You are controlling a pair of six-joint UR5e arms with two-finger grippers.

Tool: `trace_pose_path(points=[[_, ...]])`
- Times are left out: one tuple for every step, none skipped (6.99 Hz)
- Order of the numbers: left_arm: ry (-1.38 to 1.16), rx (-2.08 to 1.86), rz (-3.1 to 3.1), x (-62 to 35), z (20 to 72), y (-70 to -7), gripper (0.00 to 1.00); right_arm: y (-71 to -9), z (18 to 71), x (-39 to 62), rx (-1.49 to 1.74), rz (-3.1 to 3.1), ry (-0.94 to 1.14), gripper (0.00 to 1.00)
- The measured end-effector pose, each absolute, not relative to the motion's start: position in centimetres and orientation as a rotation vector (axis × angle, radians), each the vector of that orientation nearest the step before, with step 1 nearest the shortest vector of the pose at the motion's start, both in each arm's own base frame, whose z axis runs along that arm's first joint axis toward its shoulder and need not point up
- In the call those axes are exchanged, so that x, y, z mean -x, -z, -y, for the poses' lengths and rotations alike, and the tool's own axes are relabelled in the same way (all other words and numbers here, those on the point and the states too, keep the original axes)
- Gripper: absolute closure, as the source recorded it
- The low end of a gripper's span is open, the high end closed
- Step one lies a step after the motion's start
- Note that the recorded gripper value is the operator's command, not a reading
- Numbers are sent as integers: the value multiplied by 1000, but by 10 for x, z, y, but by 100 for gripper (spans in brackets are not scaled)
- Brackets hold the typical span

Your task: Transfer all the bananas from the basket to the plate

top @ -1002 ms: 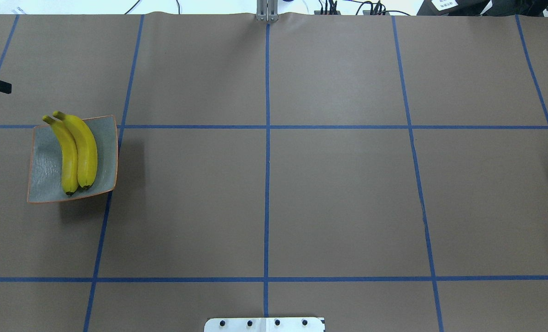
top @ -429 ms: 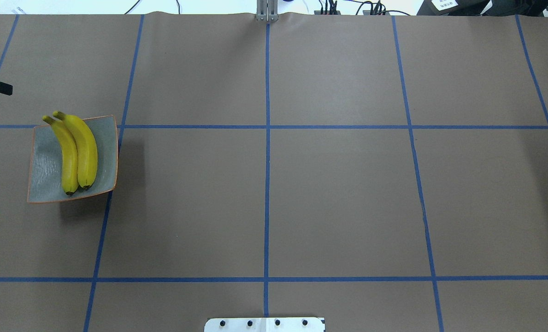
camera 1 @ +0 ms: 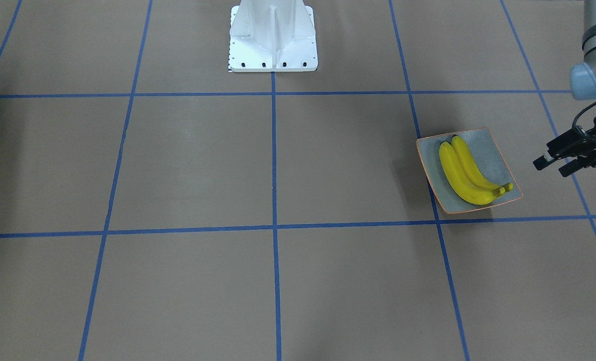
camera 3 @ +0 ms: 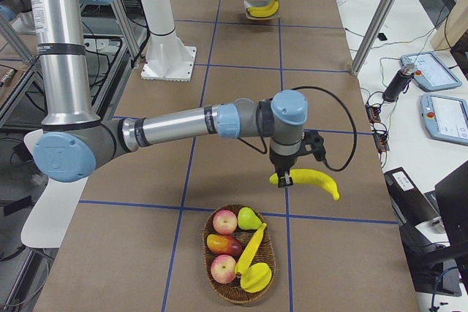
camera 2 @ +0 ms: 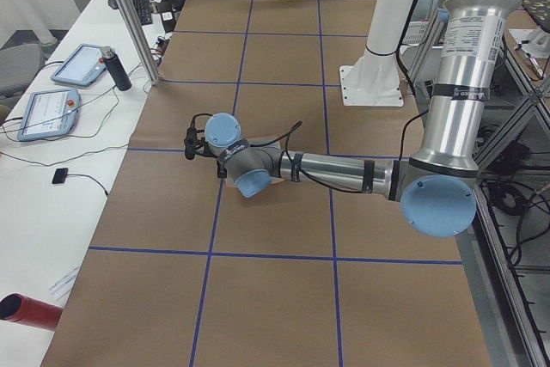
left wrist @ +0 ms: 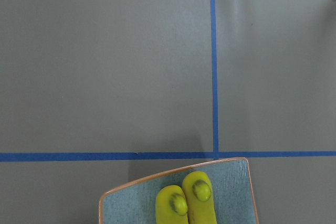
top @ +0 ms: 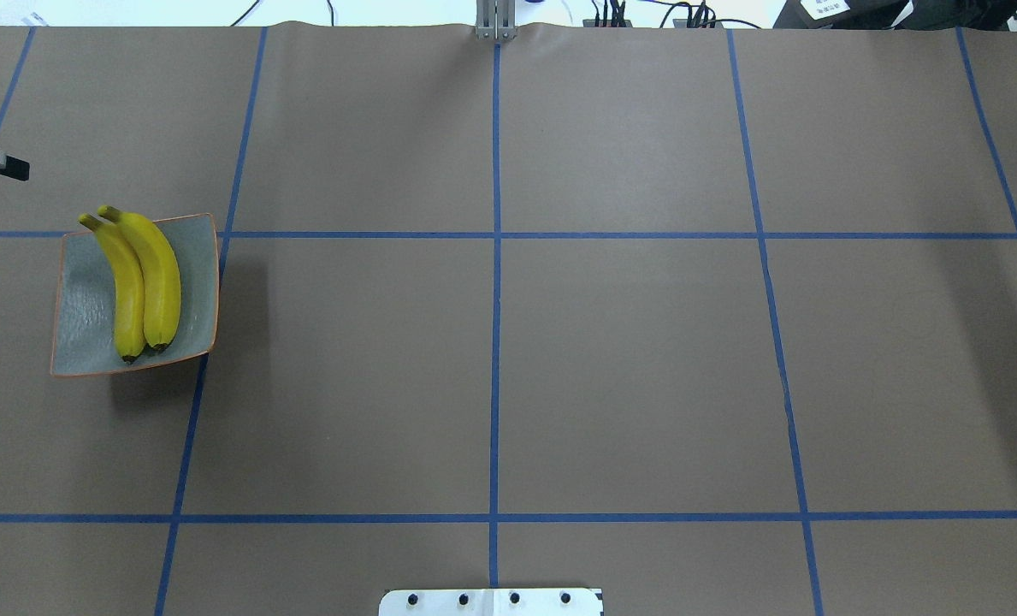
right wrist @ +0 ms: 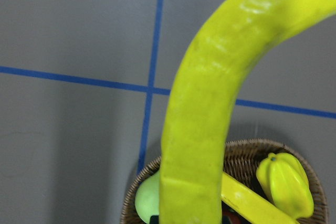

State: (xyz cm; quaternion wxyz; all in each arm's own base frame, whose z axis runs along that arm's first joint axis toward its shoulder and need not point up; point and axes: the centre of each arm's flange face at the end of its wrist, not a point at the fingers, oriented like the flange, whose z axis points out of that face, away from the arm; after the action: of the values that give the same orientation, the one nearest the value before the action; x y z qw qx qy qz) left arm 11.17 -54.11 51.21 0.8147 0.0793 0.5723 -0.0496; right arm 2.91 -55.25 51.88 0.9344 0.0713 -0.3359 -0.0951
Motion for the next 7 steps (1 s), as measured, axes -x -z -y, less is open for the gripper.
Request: trace_pose_path(points=[[93, -160, -1223, -120, 541, -511, 0, -455, 590, 43, -132, 700, 230, 100], [82, -152, -1227, -129, 543, -507, 0, -396, 606, 116, -110, 723, 226, 100], [76, -147, -1236, -139, 548, -497, 0, -345, 603, 178, -92, 750, 202, 100], [77, -140, -1252, -151, 557, -477, 0, -297, 589, 237, -81, 773, 183, 100], [73, -140, -1272, -164, 567, -454, 0, -255, 571, 289, -78, 786, 169, 100], [47, -151, -1295, -181, 577, -425, 6, -223, 550, 335, -78, 789, 162, 100], [15, -160, -1321, -206, 586, -390, 1, -198, 529, 374, -81, 789, 160, 100]])
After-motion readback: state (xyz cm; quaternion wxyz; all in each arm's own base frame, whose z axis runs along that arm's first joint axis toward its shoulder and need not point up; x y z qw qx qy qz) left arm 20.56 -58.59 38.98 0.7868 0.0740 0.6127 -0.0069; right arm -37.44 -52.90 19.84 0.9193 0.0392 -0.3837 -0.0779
